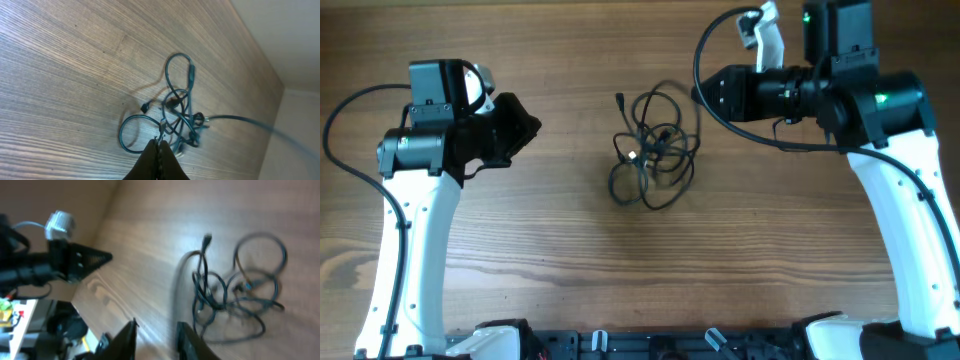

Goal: Untangle cables

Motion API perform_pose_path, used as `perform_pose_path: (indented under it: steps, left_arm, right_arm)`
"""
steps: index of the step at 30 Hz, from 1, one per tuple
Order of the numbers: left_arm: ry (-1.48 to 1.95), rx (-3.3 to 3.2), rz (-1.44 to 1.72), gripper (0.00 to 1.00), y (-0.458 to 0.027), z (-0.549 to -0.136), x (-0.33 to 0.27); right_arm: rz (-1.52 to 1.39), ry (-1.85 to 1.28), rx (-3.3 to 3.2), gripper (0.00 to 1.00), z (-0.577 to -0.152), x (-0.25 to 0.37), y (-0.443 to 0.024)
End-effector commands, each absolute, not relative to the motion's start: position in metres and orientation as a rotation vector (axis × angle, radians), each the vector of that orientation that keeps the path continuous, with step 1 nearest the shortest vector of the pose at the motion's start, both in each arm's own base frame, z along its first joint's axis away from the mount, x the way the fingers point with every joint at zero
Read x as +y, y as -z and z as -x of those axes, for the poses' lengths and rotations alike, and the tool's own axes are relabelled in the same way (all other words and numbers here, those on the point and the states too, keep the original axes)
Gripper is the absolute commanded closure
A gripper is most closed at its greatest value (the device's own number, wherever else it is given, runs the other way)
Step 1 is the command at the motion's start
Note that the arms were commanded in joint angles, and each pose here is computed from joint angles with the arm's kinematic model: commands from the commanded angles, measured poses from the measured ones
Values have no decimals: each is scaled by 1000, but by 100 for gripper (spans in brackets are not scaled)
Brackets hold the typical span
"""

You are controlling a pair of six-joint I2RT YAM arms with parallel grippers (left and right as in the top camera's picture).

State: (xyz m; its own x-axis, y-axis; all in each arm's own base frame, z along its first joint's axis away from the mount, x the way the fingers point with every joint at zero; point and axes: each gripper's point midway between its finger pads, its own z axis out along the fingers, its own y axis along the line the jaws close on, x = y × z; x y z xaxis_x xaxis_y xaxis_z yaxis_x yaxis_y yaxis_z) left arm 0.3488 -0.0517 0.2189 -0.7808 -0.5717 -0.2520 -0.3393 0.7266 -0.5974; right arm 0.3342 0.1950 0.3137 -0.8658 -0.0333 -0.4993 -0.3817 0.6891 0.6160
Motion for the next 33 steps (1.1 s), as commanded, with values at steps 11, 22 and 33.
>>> perform_pose_path:
  steps: [11, 22, 33]
  left_arm:
    - [807, 2648, 421, 95, -177, -367, -152]
    - [637, 2576, 314, 64, -118, -406, -237]
    - [598, 2644, 310, 75, -84, -404, -243]
  right_arm:
    - [-145, -504, 2679, 6, -378, 91, -242]
    - [-255, -437, 2649, 4, -389, 49, -241]
    - [-243, -434, 2650, 4, -389, 49, -240]
